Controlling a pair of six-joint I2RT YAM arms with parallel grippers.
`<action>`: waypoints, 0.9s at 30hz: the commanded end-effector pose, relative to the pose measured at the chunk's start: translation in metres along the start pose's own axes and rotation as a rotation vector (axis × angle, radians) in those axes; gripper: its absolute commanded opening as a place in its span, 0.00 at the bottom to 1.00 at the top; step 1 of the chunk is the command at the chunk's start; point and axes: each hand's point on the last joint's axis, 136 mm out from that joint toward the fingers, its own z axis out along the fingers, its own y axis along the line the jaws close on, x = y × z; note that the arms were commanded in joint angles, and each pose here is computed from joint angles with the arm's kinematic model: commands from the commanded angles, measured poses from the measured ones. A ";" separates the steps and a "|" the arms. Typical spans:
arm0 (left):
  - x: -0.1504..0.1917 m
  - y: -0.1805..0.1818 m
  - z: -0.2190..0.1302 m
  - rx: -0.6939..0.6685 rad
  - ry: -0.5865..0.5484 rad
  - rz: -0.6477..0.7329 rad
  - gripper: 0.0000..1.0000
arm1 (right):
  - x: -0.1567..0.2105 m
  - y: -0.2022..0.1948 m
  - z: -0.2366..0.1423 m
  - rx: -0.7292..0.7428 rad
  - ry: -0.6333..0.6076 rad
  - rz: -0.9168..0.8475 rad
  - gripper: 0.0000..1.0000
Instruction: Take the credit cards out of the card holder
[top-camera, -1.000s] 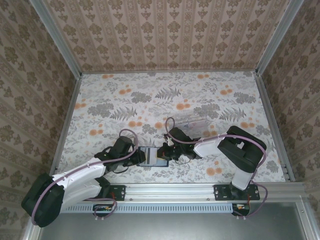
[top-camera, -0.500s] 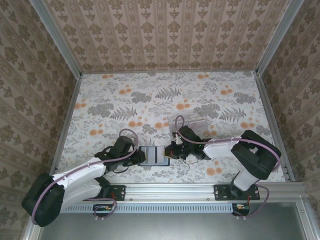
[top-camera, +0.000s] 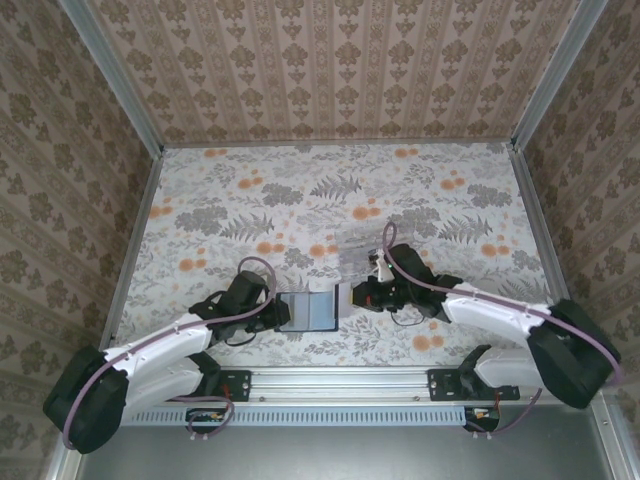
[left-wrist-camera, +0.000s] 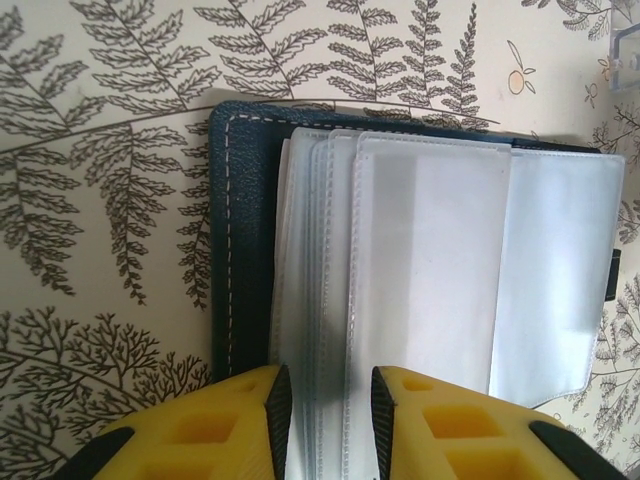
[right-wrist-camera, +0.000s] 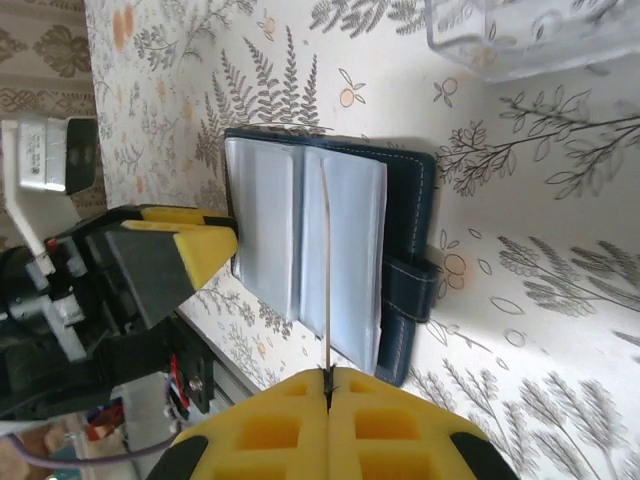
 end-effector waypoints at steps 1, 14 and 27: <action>-0.006 -0.003 -0.008 -0.020 -0.019 0.024 0.36 | -0.006 0.007 -0.028 0.075 -0.018 -0.124 0.00; -0.034 -0.017 -0.061 0.050 -0.246 0.021 1.00 | -0.062 0.040 -0.098 0.430 -0.066 -0.604 0.00; -0.032 -0.012 -0.079 0.100 -0.319 0.004 1.00 | -0.091 0.055 -0.061 0.760 0.122 -1.348 0.00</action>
